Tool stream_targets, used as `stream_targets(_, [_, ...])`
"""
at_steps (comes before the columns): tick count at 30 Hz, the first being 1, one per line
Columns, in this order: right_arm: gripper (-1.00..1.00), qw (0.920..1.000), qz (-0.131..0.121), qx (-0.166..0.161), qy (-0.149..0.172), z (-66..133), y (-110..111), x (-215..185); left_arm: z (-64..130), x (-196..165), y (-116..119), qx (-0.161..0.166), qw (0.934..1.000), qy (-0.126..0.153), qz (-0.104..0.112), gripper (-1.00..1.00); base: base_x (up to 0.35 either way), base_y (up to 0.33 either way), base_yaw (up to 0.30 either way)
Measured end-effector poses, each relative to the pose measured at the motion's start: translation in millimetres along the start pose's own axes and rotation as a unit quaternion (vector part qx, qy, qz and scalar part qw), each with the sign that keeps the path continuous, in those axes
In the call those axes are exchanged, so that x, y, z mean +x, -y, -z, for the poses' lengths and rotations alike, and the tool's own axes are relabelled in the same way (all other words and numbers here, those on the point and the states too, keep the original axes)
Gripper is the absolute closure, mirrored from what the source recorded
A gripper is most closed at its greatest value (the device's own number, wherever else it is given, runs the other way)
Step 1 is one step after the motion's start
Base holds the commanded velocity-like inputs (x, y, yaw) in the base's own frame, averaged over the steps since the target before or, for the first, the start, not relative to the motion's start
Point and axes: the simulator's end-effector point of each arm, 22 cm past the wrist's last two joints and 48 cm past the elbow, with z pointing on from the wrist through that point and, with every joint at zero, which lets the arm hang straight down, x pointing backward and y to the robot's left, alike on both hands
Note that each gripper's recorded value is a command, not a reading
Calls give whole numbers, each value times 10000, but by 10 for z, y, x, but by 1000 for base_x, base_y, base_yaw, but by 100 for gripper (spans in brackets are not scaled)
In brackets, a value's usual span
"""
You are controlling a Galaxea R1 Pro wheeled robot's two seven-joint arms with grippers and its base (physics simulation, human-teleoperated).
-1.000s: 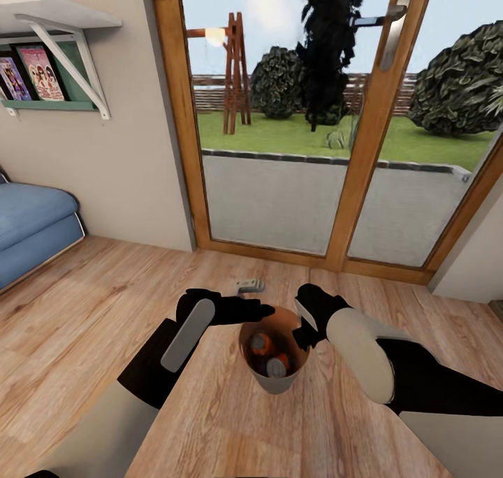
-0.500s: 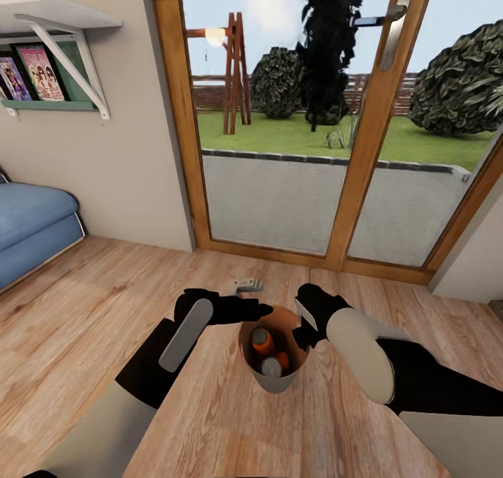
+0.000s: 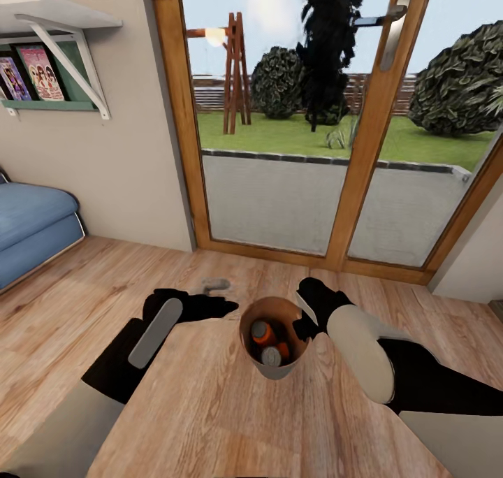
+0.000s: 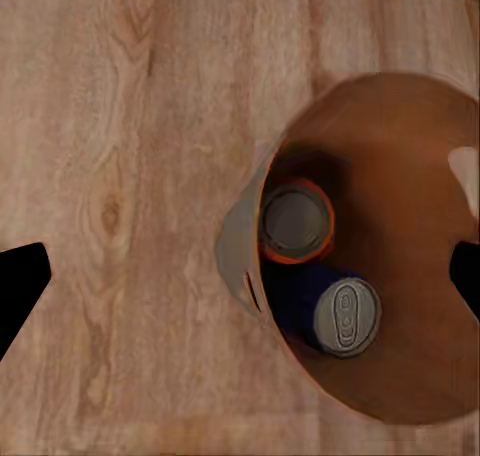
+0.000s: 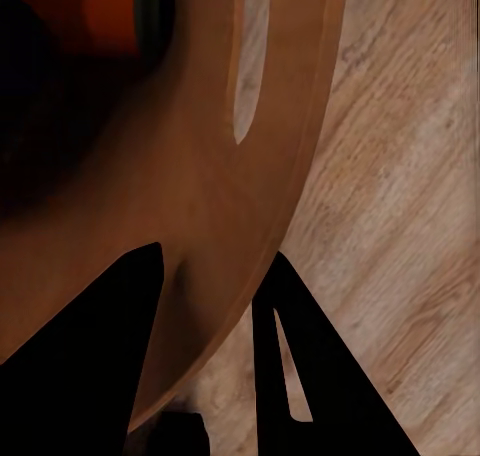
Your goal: Put the three can of soda from the living room inside the tash can in the kitchen.
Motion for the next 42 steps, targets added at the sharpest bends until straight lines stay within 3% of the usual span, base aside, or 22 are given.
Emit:
stream_targets(1, [100,10000,-4,8,16,8,7,-11,75,-82,-419,-338,9993,132,92,-100,0,0,0])
stream_targets(5, [100,10000,8,37,23,10,22,-16,233,-158,-1097,-887,9951,321,294,-100,0,0,0])
stream_targets(6, [100,10000,4,36,29,13,22,-21,299,-79,-1423,-1231,9913,305,359,-100,0,0,0])
stream_targets(9, [100,10000,-13,14,34,15,15,-24,400,68,-1875,-1746,9829,265,526,-100,0,0,0])
stream_targets(10, [100,10000,-18,8,38,16,13,-26,459,152,-2122,-2066,9761,230,631,-100,0,0,0])
stream_targets(13, [100,10000,-23,9,43,19,15,-29,531,302,-2438,-2497,9652,130,771,-100,0,0,0])
stream_targets(18, [100,10000,-33,6,44,19,16,-30,539,398,-2598,-2721,9581,111,883,-100,0,0,0])
stream_targets(26, [100,9999,-89,-34,80,36,13,-55,522,341,-2714,-2861,9496,592,1135,-100,0,0,0])
stream_targets(30, [100,9998,-121,-25,142,64,35,-97,503,357,-2712,-2869,9482,707,1164,-100,0,0,0])
stream_targets(34, [100,9996,-200,-83,172,78,31,-116,409,394,-2592,-2824,9500,864,1013,-100,0,0,0])
stream_targets(38, [100,9985,-398,-348,165,75,-61,-114,315,419,-2444,-2751,9532,965,807,-100,0,0,0])
stream_targets(40, [100,9957,-695,-592,141,52,-35,-91,272,435,-2369,-2707,9547,1009,712,-100,0,0,0])
stream_targets(42, [100,9950,-804,-591,98,14,69,-49,251,453,-2337,-2686,9556,1005,673,-100,0,0,0])
